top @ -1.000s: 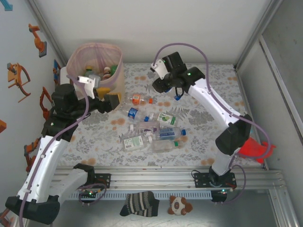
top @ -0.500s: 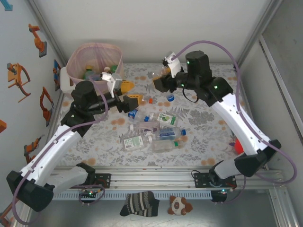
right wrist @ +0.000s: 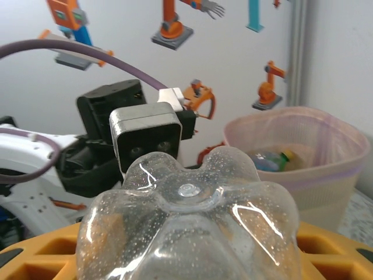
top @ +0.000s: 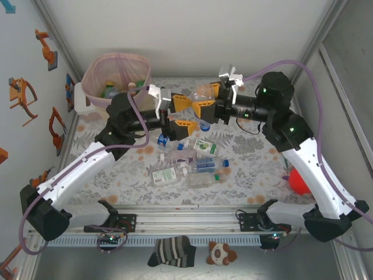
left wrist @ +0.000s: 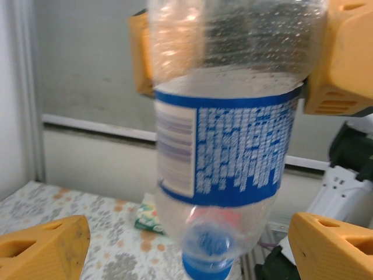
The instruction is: Put the plastic bottles in the bin
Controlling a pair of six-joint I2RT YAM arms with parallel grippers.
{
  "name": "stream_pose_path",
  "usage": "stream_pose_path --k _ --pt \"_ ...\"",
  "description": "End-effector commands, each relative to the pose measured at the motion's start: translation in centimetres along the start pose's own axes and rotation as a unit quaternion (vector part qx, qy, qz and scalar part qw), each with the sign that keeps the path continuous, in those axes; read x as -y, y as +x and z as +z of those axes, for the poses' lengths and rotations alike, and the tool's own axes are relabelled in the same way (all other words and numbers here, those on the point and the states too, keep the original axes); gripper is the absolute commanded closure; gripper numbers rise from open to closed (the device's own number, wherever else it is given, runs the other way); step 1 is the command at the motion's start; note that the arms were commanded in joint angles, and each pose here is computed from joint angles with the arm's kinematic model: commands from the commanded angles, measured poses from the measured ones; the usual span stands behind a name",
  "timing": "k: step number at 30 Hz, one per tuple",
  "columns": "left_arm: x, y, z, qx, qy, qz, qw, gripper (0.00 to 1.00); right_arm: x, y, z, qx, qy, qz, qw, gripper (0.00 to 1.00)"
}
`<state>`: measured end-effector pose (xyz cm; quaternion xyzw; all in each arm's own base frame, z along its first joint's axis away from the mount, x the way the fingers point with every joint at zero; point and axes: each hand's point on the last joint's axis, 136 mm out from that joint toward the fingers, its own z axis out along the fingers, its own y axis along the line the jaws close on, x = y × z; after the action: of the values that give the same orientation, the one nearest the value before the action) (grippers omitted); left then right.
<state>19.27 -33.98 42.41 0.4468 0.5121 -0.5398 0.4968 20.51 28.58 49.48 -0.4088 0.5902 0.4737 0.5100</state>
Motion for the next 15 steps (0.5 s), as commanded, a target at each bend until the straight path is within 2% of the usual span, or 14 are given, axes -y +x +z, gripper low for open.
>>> stream_pose_path --k 1,7,15 --pt "2.8 -2.5 0.7 0.024 0.064 0.046 0.997 0.12 -2.6 -1.6 -0.5 0.028 -0.066 -0.001 0.997 0.45" --pt "4.4 -3.2 1.8 0.029 0.093 0.055 0.994 0.15 -4.2 -2.4 -0.8 0.036 -0.105 -0.002 0.994 0.45" --pt "5.9 -3.7 2.5 0.028 0.119 0.054 0.991 0.23 -4.7 -2.5 -0.9 0.038 -0.115 -0.006 0.993 0.45"
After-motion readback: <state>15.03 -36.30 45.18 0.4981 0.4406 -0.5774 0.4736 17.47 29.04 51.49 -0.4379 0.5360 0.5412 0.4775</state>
